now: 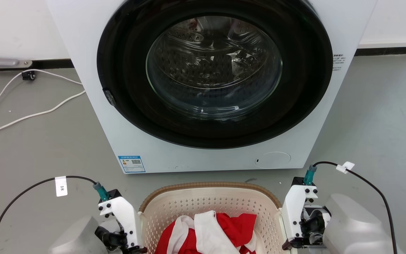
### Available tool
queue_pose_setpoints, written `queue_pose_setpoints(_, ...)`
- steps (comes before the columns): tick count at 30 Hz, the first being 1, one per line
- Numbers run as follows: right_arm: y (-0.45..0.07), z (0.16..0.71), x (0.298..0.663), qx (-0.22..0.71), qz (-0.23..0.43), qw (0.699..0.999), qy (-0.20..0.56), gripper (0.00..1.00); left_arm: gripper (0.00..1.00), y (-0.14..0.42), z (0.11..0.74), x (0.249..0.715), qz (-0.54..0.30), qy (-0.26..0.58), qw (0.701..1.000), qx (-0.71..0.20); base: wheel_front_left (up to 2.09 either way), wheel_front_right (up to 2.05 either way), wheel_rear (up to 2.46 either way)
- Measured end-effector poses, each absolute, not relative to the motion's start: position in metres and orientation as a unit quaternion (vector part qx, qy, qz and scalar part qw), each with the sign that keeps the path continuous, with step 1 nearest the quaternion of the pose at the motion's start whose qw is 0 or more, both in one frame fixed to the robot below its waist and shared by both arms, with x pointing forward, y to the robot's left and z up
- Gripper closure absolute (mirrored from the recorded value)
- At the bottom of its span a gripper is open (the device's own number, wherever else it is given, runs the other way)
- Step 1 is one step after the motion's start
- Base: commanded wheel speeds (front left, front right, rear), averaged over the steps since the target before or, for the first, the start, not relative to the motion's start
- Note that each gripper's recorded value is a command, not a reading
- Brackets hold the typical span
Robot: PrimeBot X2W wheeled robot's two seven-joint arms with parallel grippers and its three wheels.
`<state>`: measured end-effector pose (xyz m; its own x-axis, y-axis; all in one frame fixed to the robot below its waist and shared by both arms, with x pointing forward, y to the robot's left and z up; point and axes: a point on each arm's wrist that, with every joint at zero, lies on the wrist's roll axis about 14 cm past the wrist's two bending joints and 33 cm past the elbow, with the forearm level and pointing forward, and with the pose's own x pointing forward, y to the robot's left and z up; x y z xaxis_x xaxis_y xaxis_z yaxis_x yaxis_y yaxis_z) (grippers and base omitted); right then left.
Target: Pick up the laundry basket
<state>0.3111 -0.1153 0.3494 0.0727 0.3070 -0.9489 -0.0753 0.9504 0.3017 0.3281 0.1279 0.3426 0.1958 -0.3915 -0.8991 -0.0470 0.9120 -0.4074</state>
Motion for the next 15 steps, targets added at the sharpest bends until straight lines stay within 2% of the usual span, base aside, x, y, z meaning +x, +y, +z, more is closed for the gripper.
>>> queue_pose_setpoints(15,-0.116,0.3502,0.3119,0.085,0.13,0.728,0.668,1.0,1.0,0.1275,0.3427,0.327,-0.114,0.623,0.753,-0.177,0.0,0.0,0.0)
